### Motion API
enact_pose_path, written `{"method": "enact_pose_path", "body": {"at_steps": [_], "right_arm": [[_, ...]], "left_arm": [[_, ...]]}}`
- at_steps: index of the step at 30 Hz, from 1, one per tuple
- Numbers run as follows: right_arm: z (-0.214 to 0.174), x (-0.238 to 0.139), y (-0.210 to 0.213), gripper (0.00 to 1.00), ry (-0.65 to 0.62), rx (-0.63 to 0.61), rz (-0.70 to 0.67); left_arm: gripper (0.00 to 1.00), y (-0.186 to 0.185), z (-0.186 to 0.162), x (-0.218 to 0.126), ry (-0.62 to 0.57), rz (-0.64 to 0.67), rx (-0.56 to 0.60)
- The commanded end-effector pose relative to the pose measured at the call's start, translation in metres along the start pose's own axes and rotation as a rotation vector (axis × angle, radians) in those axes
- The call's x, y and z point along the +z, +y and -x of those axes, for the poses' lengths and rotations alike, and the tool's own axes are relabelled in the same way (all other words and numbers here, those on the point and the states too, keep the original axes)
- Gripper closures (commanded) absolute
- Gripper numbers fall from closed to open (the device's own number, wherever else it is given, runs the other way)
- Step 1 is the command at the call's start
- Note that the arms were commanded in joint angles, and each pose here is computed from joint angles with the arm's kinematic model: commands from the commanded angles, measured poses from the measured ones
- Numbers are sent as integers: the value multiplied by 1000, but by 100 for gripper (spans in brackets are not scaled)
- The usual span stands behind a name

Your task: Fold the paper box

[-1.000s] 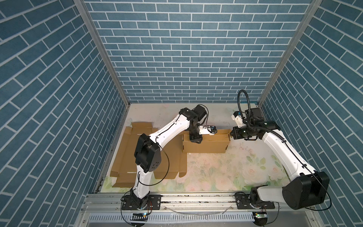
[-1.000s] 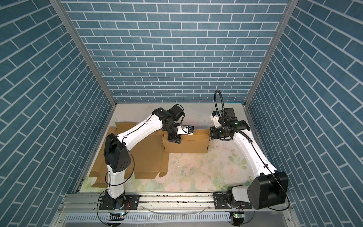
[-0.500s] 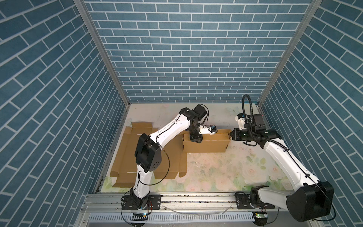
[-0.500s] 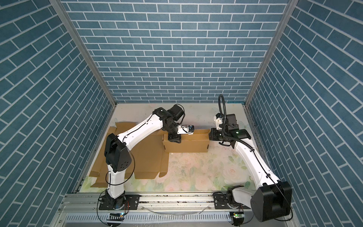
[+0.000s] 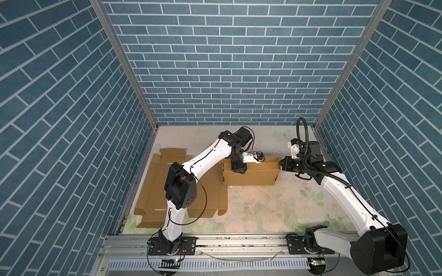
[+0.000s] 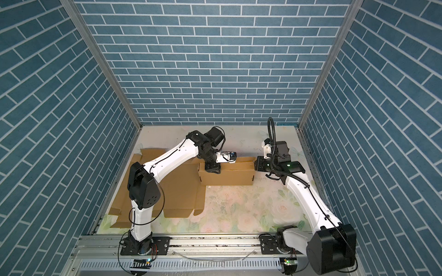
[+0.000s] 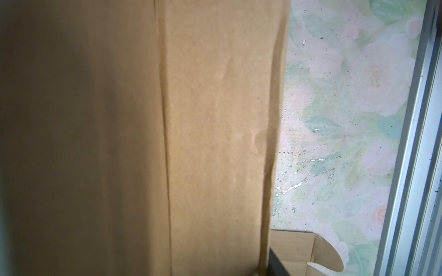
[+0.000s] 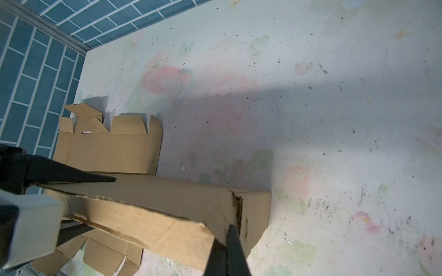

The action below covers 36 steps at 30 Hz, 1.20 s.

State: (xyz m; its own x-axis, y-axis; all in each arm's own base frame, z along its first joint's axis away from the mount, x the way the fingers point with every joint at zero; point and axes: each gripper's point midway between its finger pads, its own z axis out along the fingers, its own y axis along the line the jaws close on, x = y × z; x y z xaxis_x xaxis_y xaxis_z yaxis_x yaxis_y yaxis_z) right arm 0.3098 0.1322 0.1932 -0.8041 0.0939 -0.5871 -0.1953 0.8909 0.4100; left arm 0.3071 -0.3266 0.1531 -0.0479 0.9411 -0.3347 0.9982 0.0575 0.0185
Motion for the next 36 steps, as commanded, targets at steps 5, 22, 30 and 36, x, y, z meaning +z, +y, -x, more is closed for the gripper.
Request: {"method": "enact_pose_path", "body": {"at_steps": [5, 22, 30, 36], "right_arm": [[-40, 10, -37, 100, 108, 70, -156], [-30, 9, -34, 100, 83, 66, -170], [-29, 7, -35, 100, 73, 69, -195], [-27, 7, -34, 100, 65, 64, -207]], "left_arm": [[48, 6, -11, 26, 61, -9, -15], [20, 21, 21, -33, -130, 138, -19], [15, 21, 31, -64, -288, 218, -36], [20, 35, 27, -108, -447, 293, -196]]}}
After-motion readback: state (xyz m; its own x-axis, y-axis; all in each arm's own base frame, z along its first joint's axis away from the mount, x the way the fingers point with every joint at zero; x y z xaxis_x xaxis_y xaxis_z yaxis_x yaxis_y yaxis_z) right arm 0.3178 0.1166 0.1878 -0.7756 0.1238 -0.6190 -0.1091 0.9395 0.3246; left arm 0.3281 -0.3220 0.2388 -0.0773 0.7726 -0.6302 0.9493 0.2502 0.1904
